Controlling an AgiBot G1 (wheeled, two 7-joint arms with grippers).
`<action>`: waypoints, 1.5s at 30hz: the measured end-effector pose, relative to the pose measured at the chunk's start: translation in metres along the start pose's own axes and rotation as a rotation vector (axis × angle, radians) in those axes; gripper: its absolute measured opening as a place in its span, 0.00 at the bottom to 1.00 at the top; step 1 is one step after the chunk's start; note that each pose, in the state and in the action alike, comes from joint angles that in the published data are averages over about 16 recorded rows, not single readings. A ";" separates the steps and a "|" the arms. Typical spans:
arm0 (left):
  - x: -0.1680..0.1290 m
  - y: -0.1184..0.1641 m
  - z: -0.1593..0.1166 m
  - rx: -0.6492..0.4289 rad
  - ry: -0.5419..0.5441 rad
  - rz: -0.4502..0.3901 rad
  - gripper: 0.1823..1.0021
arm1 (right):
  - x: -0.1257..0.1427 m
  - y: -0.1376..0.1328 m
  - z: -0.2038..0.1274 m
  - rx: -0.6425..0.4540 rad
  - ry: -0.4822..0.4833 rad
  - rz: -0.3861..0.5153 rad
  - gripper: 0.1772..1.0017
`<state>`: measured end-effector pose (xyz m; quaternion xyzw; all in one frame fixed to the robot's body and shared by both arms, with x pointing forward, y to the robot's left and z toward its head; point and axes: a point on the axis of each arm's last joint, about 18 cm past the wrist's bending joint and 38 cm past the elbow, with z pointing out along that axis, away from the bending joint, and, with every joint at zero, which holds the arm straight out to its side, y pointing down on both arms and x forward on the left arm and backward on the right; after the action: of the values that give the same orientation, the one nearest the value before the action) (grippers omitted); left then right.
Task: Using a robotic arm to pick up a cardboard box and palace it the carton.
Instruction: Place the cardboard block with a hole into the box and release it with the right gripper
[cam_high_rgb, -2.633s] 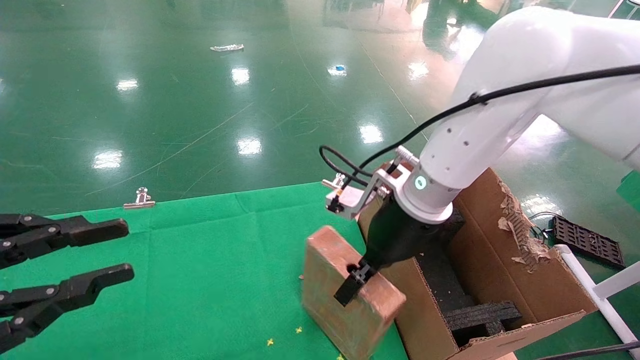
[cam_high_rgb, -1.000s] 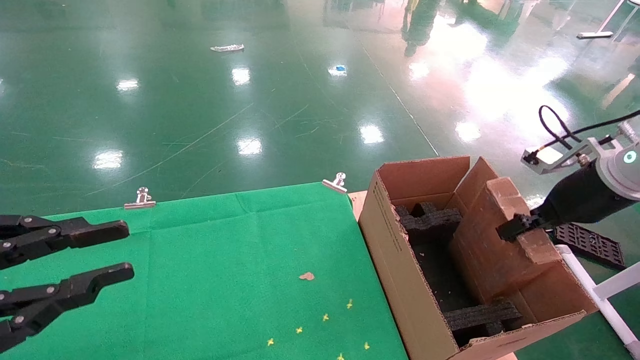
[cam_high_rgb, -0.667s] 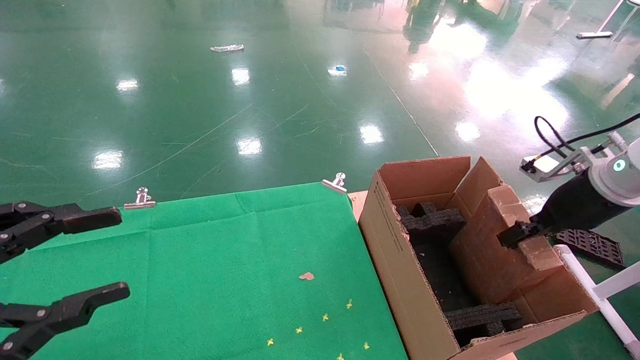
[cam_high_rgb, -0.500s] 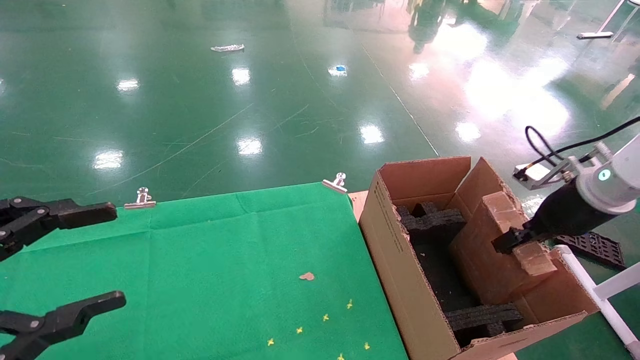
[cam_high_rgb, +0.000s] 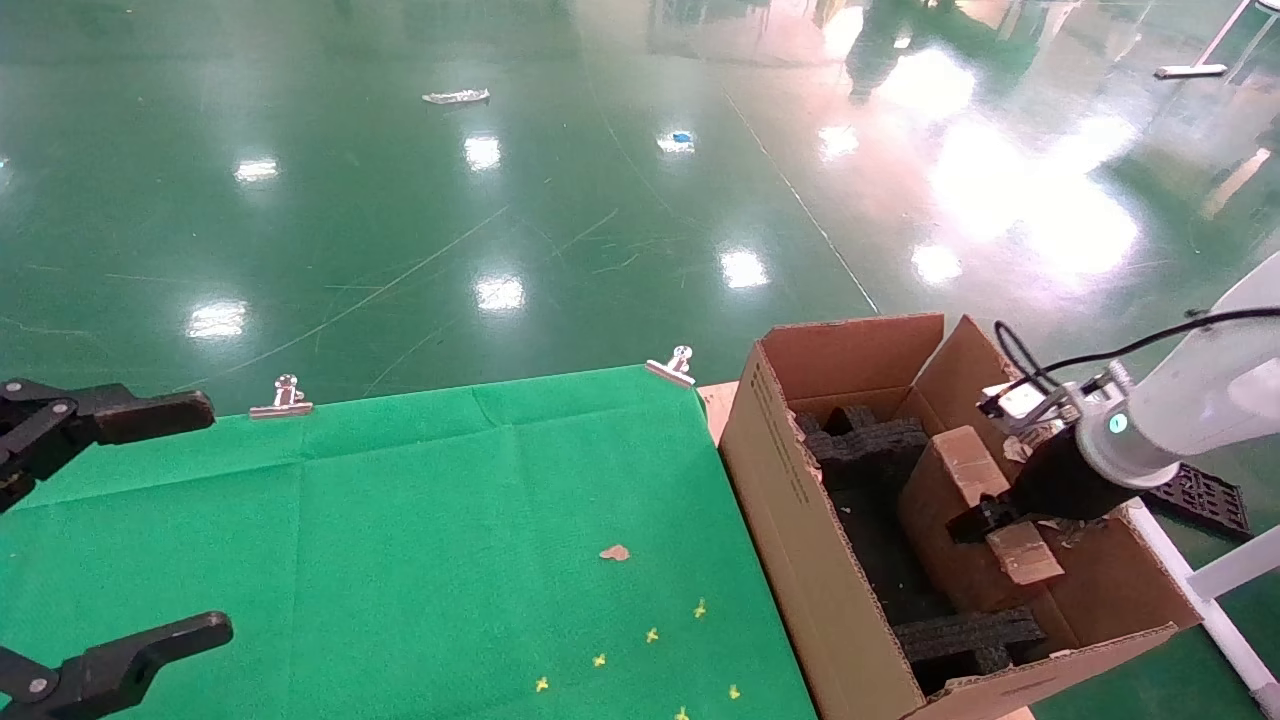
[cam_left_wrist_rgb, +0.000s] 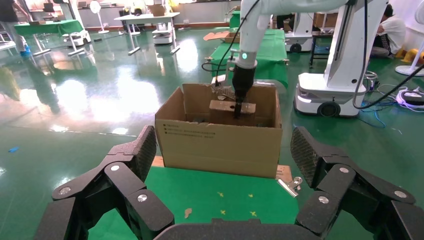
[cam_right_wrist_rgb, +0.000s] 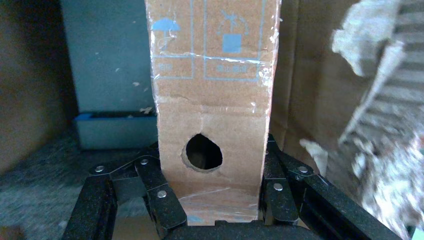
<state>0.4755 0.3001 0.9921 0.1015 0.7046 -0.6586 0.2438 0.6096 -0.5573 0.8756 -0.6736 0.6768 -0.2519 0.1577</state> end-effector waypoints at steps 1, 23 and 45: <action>0.000 0.000 0.000 0.000 0.000 0.000 0.93 | -0.001 0.000 0.003 0.002 0.001 -0.002 0.15; 0.000 0.000 0.000 0.000 0.000 0.000 1.00 | -0.002 0.002 0.012 0.005 0.008 -0.005 0.22; 0.000 0.000 0.000 0.000 0.000 0.000 1.00 | 0.002 -0.029 -0.025 0.101 -0.007 -0.026 0.69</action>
<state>0.4755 0.3001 0.9921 0.1015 0.7046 -0.6586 0.2438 0.6195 -0.5551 0.9127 -0.6744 0.6539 -0.2854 0.1903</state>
